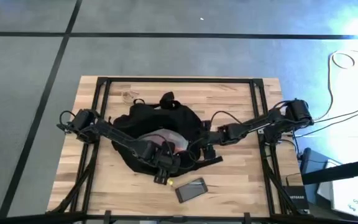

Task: Unpack backpack
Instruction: Close the black backpack

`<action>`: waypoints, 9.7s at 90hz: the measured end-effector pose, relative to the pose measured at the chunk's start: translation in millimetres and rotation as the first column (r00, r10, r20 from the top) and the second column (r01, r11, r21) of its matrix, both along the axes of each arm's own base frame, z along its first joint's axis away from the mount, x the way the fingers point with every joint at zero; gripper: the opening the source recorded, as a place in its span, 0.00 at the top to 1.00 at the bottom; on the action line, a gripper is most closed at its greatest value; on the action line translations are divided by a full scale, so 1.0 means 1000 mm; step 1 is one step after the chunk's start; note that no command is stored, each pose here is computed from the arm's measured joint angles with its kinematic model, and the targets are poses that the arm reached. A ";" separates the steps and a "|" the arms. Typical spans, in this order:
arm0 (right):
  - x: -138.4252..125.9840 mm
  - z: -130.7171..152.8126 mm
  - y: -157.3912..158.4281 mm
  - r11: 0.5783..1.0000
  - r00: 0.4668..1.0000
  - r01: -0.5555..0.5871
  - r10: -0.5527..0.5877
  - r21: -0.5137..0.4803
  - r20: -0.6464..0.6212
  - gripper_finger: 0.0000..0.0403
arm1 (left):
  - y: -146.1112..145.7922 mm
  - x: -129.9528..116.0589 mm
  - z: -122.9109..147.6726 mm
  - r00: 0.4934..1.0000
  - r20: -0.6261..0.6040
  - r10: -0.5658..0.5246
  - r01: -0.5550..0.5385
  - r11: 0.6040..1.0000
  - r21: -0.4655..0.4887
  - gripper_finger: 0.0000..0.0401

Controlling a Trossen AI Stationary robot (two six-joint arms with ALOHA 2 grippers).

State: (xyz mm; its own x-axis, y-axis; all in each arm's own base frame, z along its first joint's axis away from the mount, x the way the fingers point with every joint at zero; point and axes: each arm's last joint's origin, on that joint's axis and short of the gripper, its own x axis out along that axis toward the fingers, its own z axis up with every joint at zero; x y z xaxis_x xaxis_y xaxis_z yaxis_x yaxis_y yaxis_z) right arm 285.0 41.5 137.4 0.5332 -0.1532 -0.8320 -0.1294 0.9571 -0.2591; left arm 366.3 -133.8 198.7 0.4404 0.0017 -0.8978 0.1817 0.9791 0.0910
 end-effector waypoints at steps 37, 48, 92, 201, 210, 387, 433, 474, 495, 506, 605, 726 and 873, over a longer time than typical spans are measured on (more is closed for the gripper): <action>-0.018 0.022 -0.001 0.998 0.999 -0.026 0.028 0.050 -0.045 0.94 | -0.004 0.021 0.026 0.920 0.377 0.106 -0.161 0.980 0.118 0.31; -0.028 0.037 -0.003 0.998 0.999 -0.006 0.008 0.064 -0.033 0.94 | -0.006 0.029 0.044 0.850 0.518 0.098 -0.161 0.984 0.078 0.31; -0.045 0.061 0.013 0.994 0.998 -0.051 0.048 0.096 0.033 0.93 | 0.055 0.034 0.068 0.837 0.530 0.136 -0.199 0.978 0.064 0.40; -0.043 0.062 0.014 0.989 0.997 -0.067 0.062 0.129 0.042 0.92 | 0.095 0.061 0.032 0.873 0.487 0.008 -0.037 0.998 0.050 0.80; -0.043 0.061 0.014 0.989 0.997 -0.068 0.063 0.131 0.041 0.92 | 0.094 0.063 0.033 0.862 0.507 -0.014 -0.020 0.998 0.063 0.69; -0.043 0.062 0.013 0.992 0.996 -0.078 0.073 0.102 0.049 0.95 | 0.048 0.054 0.040 0.856 0.501 -0.129 -0.115 0.896 0.428 1.00; -0.042 0.062 0.014 0.990 0.996 -0.081 0.076 0.112 0.052 0.95 | 0.046 0.052 0.044 0.852 0.511 -0.110 -0.131 0.902 0.412 1.00; -0.042 0.063 0.014 0.989 0.995 -0.087 0.079 0.122 0.064 0.95 | 0.054 0.056 0.039 0.849 0.526 -0.052 -0.112 0.955 0.274 0.69; -0.041 0.063 0.015 0.988 0.994 -0.089 0.080 0.130 0.070 0.95 | 0.064 0.057 0.039 0.848 0.530 -0.014 -0.174 0.937 0.303 0.57; -0.041 0.063 0.015 0.987 0.994 -0.090 0.081 0.131 0.071 0.95 | 0.064 0.059 0.039 0.844 0.535 -0.036 -0.097 0.971 0.219 0.56; -0.040 0.065 0.015 0.987 0.993 -0.093 0.081 0.134 0.091 0.94 | 0.057 0.079 0.024 0.787 0.614 -0.061 -0.060 0.983 0.175 0.84; -0.040 0.064 0.016 0.983 0.992 -0.110 0.099 0.146 0.080 0.96 | 0.064 0.042 0.060 0.882 0.471 -0.022 -0.174 0.913 0.369 0.99; -0.042 0.062 0.016 0.975 0.994 -0.107 0.099 0.192 0.053 0.94 | 0.061 0.048 0.035 0.918 0.391 -0.073 -0.013 0.977 0.213 0.97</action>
